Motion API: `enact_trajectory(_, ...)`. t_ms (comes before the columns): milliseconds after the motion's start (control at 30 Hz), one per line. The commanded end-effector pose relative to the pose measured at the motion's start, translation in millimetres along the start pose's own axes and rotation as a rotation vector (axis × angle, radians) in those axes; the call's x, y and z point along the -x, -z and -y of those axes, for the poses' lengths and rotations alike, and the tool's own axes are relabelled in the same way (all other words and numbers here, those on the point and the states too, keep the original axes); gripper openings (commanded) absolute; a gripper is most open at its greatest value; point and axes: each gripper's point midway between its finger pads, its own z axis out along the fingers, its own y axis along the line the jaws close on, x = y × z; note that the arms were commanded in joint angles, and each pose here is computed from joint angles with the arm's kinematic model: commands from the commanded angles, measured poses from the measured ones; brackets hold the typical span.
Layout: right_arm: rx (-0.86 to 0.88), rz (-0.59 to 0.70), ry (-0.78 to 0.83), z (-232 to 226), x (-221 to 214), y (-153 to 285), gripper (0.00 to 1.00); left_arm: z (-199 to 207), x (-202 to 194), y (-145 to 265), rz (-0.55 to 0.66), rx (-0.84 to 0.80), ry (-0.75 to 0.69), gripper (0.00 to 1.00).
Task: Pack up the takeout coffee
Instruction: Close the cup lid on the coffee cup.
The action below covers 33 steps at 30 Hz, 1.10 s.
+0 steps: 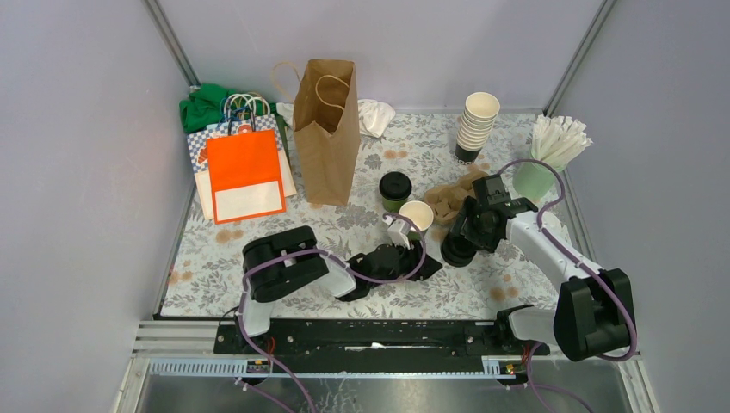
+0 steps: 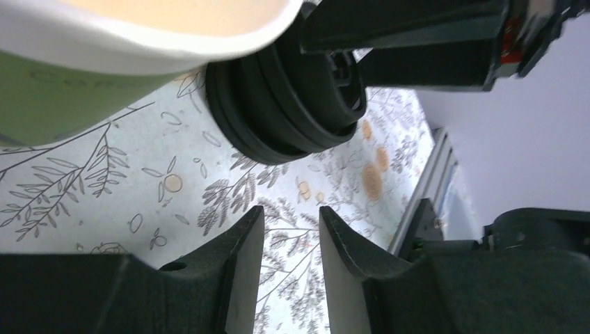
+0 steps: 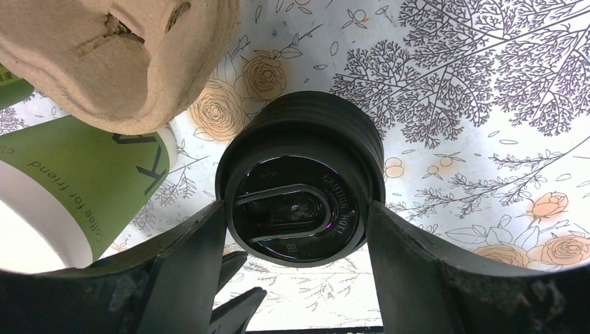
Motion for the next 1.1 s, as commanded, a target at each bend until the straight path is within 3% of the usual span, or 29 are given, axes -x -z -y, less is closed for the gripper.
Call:
enact_trajectory(0,0.049,0.021,-0.037,-11,8,12,0.70,45,42,7,0.146,-0.129,0.143,0.41)
enact_trajectory(133,0.052,0.020,-0.039,-12,8,12,0.70,45,52,7,0.182,-0.144,0.226,0.43)
enact_trajectory(533,0.049,0.020,-0.043,-14,11,11,0.70,28,52,-6,0.191,-0.141,0.388,0.37)
enact_trajectory(1067,0.044,0.010,-0.042,-13,9,7,0.70,9,46,-28,0.161,-0.131,0.423,0.39)
